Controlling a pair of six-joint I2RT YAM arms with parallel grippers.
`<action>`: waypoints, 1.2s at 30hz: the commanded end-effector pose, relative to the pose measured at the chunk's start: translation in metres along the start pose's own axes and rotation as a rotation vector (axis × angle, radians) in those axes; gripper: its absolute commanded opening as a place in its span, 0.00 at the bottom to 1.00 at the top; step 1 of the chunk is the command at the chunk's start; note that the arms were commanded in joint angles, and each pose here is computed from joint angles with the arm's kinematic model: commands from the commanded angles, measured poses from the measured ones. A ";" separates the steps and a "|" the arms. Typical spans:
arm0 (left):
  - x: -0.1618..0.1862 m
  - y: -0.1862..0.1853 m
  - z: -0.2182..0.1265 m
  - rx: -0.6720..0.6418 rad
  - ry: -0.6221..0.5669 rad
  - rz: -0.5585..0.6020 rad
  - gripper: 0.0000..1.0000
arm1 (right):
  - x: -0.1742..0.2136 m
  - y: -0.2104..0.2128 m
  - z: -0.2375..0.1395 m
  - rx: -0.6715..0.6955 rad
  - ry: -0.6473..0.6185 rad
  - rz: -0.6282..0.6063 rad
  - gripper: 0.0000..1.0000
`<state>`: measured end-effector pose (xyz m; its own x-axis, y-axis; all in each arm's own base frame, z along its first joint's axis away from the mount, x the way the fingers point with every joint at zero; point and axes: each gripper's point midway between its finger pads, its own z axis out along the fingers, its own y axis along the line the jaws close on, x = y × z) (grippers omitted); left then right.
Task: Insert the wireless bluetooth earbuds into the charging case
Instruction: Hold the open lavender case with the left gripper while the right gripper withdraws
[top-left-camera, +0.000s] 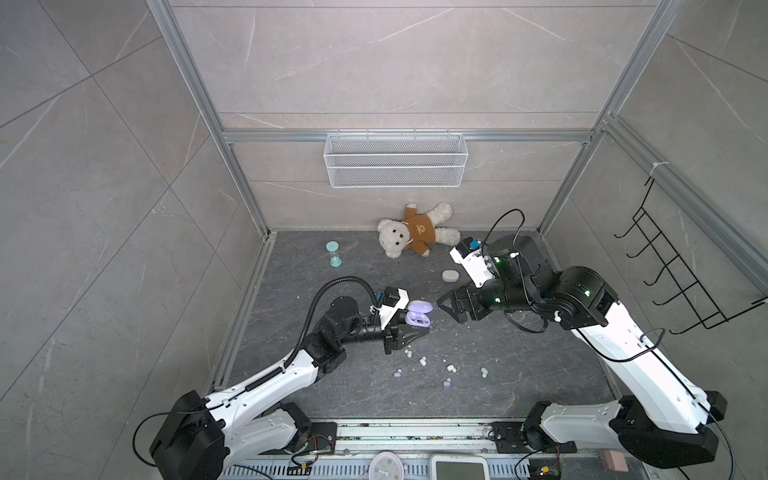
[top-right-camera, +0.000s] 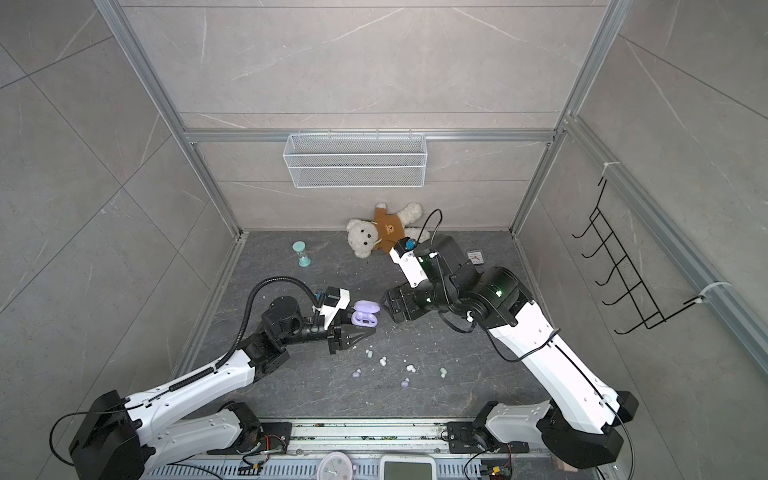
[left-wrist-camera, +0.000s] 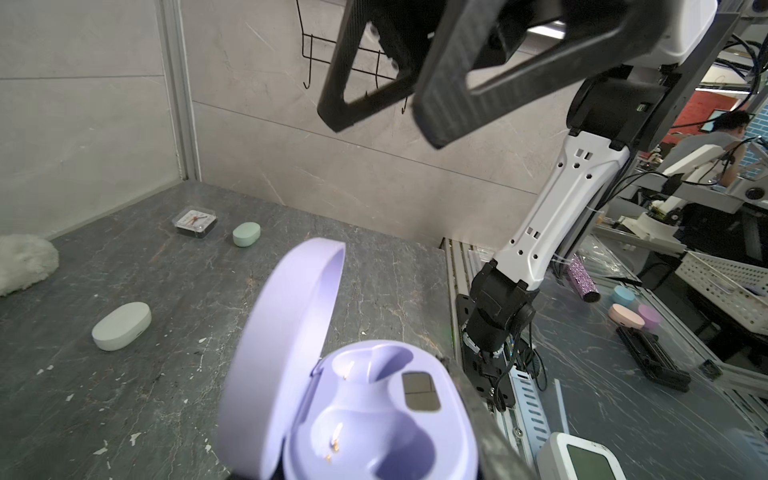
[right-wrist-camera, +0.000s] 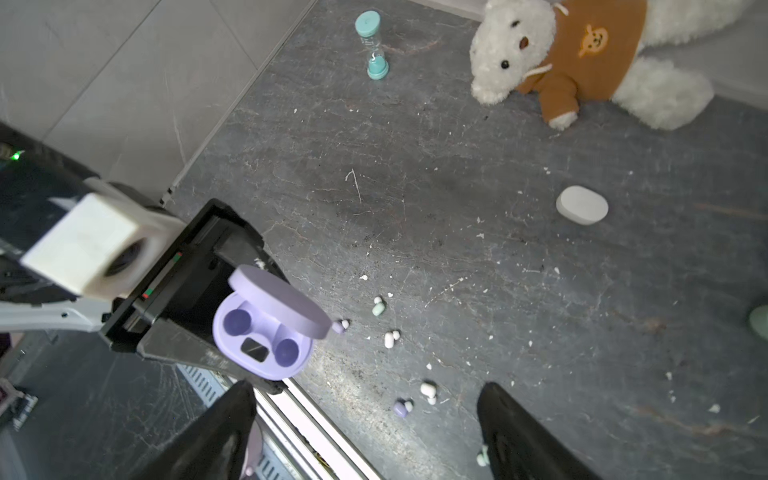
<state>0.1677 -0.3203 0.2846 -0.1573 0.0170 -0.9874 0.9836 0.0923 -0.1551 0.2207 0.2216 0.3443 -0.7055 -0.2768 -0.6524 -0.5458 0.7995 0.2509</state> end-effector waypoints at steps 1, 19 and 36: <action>-0.021 -0.002 -0.011 -0.040 -0.076 0.036 0.17 | 0.026 -0.019 -0.001 0.013 0.050 0.231 0.87; -0.017 -0.017 -0.042 -0.105 -0.077 0.018 0.17 | 0.203 -0.031 0.135 0.016 0.344 0.724 0.80; -0.013 -0.018 -0.049 -0.128 -0.075 0.007 0.17 | 0.265 -0.029 0.186 0.065 0.467 0.781 0.78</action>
<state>0.1481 -0.2766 0.2904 -0.1476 -0.0147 -0.9889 0.9656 0.2141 -0.1473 0.1342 0.2201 0.0365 -0.9877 0.1533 0.0304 0.1510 0.8863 0.4378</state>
